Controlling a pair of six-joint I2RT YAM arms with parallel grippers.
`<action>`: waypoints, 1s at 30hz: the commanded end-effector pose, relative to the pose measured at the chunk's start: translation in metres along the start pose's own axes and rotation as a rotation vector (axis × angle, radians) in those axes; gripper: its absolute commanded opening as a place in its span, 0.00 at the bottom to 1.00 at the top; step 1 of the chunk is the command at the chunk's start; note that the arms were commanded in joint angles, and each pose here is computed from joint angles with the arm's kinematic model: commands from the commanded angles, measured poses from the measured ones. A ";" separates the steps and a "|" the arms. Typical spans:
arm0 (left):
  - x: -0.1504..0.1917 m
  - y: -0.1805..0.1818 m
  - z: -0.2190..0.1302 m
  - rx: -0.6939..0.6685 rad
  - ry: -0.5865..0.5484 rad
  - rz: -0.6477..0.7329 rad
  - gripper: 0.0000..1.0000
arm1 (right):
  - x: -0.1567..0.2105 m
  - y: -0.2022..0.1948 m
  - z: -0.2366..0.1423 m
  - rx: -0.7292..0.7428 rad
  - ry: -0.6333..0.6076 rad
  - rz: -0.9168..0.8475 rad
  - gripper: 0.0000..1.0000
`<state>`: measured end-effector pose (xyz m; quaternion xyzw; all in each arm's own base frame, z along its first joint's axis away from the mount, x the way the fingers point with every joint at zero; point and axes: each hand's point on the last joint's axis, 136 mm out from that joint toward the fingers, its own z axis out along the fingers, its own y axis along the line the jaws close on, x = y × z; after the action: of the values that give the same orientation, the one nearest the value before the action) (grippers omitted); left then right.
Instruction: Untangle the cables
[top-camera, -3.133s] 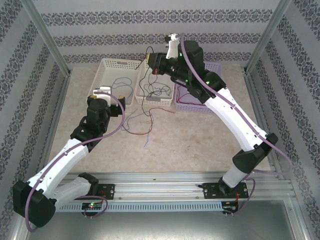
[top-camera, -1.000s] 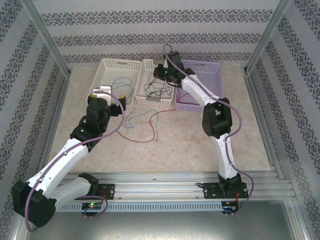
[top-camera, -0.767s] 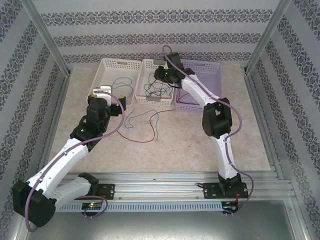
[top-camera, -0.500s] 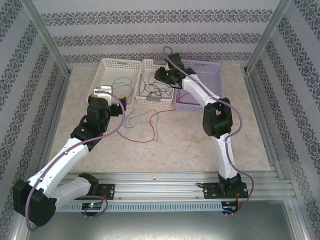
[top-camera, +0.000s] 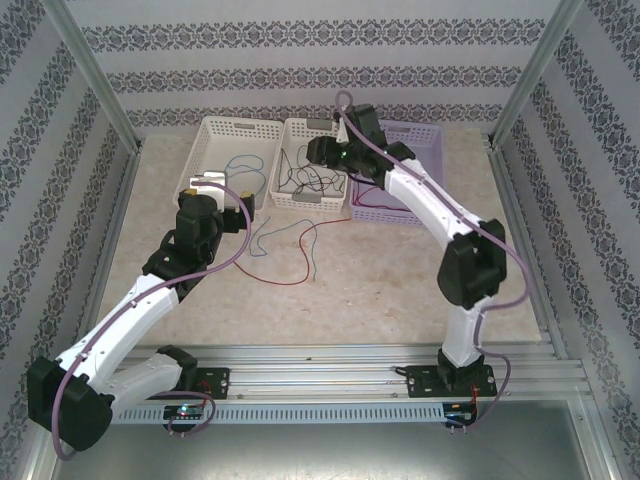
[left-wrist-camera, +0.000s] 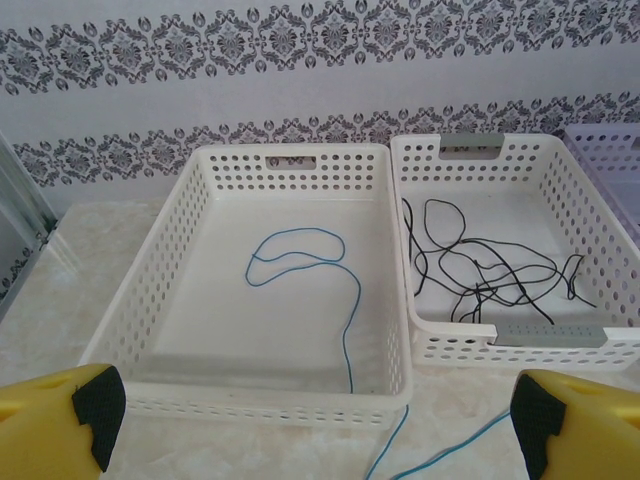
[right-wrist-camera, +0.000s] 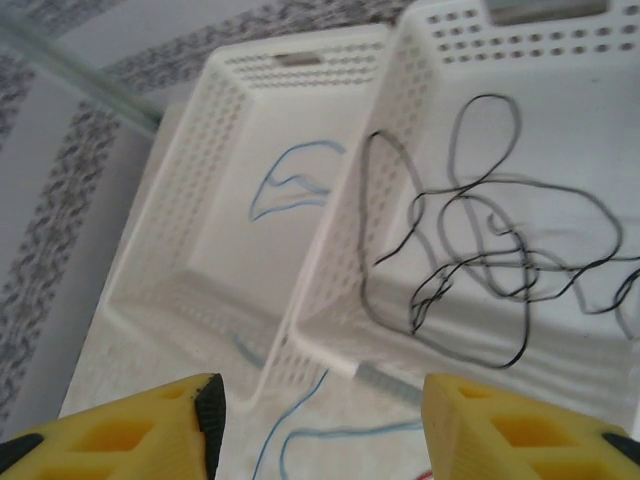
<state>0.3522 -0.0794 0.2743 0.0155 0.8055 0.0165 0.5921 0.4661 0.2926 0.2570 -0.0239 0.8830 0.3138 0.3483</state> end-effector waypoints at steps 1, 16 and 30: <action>-0.007 -0.003 -0.002 0.012 -0.004 -0.011 1.00 | 0.046 0.007 -0.008 0.028 0.069 -0.109 0.56; -0.006 -0.003 -0.001 0.010 0.002 -0.005 1.00 | 0.210 -0.016 0.021 0.150 0.325 -0.257 0.56; -0.006 -0.003 0.000 0.010 0.003 0.000 1.00 | 0.247 -0.050 0.059 0.365 0.444 -0.365 0.48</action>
<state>0.3528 -0.0802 0.2684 0.0193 0.8113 0.0185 0.5840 0.3225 0.3363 0.0461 -0.1815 0.9586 0.1061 0.1918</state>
